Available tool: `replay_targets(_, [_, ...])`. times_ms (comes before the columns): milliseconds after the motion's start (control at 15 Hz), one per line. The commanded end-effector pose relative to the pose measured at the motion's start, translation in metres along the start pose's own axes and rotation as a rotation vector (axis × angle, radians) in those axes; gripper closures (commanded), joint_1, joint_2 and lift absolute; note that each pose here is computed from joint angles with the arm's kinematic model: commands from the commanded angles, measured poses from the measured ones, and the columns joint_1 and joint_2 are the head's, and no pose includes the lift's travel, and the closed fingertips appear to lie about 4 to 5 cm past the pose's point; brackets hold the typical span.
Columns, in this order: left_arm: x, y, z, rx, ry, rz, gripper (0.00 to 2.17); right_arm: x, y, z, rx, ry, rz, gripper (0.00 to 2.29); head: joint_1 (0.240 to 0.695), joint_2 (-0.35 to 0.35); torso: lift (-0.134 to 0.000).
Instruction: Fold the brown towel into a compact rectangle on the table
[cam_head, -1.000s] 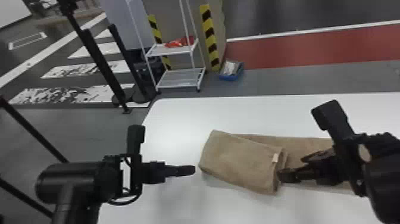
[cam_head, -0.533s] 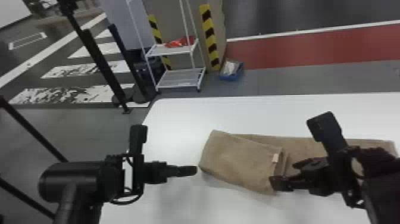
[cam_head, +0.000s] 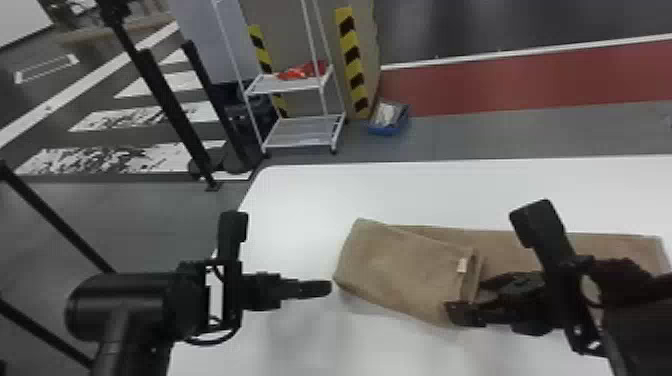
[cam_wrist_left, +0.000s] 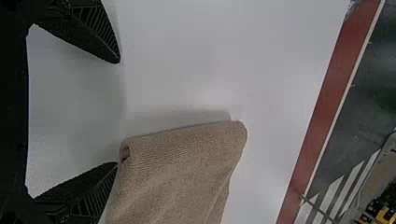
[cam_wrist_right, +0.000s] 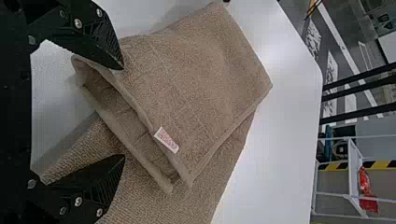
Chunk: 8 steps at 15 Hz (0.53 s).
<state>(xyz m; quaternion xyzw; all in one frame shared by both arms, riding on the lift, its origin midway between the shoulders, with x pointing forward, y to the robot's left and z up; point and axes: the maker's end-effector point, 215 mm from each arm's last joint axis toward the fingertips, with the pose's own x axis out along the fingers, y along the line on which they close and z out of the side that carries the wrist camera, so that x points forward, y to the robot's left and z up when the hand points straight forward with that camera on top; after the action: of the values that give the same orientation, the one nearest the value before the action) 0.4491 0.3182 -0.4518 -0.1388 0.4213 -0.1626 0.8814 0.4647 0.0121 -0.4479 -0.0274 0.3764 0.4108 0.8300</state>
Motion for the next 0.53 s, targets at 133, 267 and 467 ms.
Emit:
replay_targets(133, [0.0, 0.0, -0.001, 0.001, 0.001, 0.0, 0.08, 0.005, 0.009, 0.018, -0.045, -0.066, 0.039, 0.28, 0.695, 0.35, -0.128])
replay_targets(267, [0.0, 0.001, 0.0, 0.001, -0.001, 0.002, 0.08, 0.007, 0.005, 0.015, -0.042, -0.053, 0.034, 0.3, 0.695, 0.35, -0.128])
replay_targets(467, [0.001, 0.003, -0.002, -0.003, 0.002, 0.004, 0.08, 0.008, 0.004, 0.012, -0.034, -0.042, 0.035, 0.4, 0.695, 0.35, -0.128])
